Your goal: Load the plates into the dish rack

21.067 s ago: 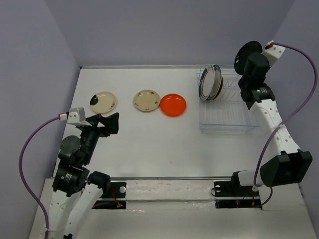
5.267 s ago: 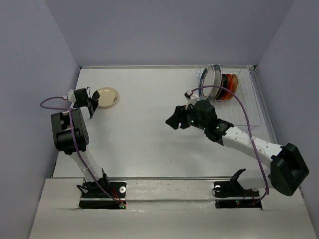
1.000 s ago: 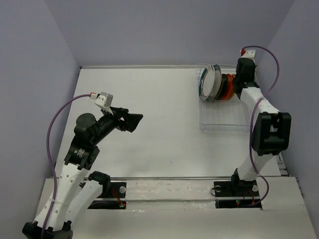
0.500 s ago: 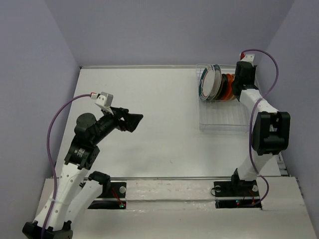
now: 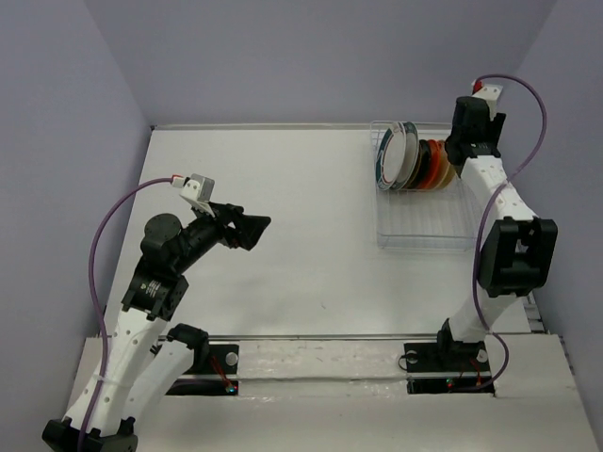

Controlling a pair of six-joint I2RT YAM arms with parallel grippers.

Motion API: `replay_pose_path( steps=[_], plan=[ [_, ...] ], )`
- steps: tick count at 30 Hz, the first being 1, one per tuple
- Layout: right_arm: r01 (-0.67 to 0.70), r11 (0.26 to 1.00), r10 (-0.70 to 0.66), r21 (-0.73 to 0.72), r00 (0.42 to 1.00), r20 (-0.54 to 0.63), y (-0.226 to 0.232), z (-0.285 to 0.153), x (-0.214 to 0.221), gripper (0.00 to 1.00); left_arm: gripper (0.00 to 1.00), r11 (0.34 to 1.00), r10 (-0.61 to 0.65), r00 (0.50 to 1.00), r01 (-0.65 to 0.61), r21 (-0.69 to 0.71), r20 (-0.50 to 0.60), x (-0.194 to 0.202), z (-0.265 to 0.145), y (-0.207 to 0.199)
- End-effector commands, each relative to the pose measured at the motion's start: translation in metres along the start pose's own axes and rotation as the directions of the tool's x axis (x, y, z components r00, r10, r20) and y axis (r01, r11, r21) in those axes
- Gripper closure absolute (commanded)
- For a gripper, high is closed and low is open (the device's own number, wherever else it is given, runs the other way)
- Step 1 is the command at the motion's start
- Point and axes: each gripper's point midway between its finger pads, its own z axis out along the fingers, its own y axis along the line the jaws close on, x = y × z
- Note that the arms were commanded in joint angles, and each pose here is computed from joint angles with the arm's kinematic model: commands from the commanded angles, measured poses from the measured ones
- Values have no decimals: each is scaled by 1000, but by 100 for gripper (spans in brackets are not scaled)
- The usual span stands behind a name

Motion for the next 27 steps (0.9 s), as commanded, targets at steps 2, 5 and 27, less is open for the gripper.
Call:
replay_pose_path(
  steps=[2,5,27],
  plan=[
    [-364,911,385,-196,919,85,-29,-73,-78,24,1,999,24,999,-25,32,29,-6,-2,-7],
    [-467,754,531,-462,847,11,-5,-121,-87,0,1,999,35,998,-38,39,57,-12,-6,-10],
    [-191,219,786,-957,616,57,-103,-400,-59,0,1,995,94,890,-97,-15,447,-129,-68,-49]
  ],
)
